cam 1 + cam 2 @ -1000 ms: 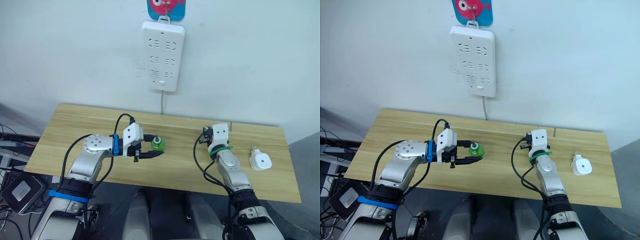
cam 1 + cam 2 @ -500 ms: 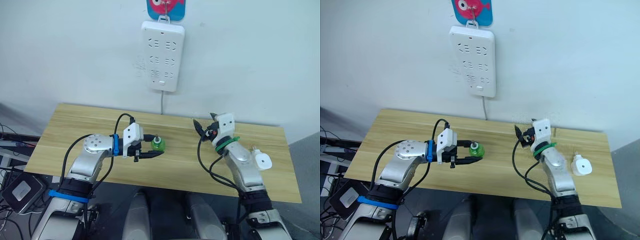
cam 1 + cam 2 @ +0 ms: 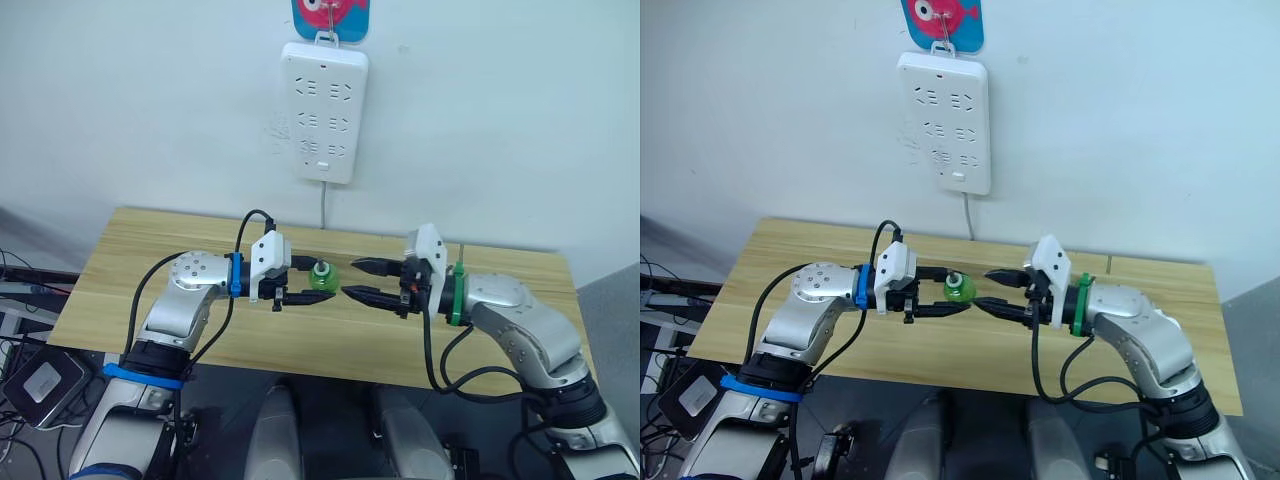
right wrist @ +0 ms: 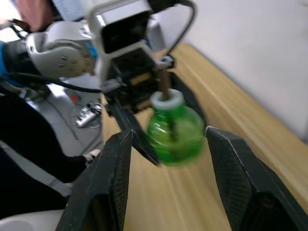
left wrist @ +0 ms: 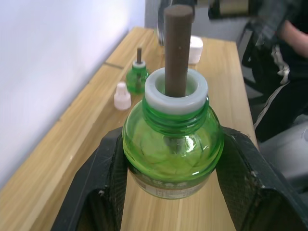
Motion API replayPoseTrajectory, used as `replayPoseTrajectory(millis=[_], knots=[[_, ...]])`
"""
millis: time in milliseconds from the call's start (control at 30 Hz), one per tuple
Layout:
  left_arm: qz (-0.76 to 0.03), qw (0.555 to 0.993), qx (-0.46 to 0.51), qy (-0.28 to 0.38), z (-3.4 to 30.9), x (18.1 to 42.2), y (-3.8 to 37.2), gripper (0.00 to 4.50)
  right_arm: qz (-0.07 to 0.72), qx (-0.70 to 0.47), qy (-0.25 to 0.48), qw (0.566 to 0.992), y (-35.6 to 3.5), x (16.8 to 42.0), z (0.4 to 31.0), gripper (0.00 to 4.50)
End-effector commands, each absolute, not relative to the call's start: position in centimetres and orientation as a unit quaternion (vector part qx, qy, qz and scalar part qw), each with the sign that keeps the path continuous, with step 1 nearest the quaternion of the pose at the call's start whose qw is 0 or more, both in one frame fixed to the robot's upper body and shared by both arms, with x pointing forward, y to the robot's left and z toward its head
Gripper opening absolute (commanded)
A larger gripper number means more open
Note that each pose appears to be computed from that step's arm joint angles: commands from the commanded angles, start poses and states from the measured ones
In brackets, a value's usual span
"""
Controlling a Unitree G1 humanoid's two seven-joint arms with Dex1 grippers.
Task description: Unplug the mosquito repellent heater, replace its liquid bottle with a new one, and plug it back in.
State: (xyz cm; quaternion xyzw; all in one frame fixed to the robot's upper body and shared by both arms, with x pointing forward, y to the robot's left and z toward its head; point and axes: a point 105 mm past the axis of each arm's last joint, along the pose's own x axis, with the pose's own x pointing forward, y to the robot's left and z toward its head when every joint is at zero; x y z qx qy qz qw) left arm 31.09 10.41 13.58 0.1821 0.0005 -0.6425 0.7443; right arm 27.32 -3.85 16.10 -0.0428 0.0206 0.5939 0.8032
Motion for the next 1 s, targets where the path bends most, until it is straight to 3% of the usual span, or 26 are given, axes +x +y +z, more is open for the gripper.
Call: replayPoseTrajectory(millis=[33, 333, 433, 533, 733, 967, 1000], knots=[[-0.654, 0.734, 0.184, -0.022, 14.6, 30.6, 9.7, 2.23, 0.597, -0.054, -0.008, 0.800, -2.6, 27.3, 16.8, 2.51], [-0.658, 0.730, 0.180, -0.028, 14.8, 30.5, 9.1, 2.23, 0.584, -0.061, -0.029, 0.809, -1.0, 28.1, 16.6, 2.51], [-0.658, 0.731, 0.181, -0.028, 14.8, 30.5, 9.1, 2.23, 0.585, -0.069, -0.035, 0.807, -0.9, 28.1, 16.5, 1.91], [-0.656, 0.732, 0.180, -0.028, 14.8, 30.5, 9.1, 2.23, 0.581, -0.078, -0.043, 0.809, -1.0, 28.3, 16.6, 0.85], [-0.656, 0.737, 0.163, -0.023, 14.8, 30.3, 9.1, 2.23, 0.567, -0.063, -0.044, 0.820, -1.8, 28.9, 16.7, 0.85], [-0.601, 0.794, 0.055, -0.068, 18.4, 31.1, 8.8, 4.46, 0.445, 0.167, -0.016, 0.880, -6.7, 31.9, 20.0, 0.85], [-0.591, 0.802, 0.040, -0.079, 18.9, 31.2, 8.6, 4.50, 0.425, 0.210, -0.013, 0.880, -7.5, 32.2, 20.4, 0.85]])
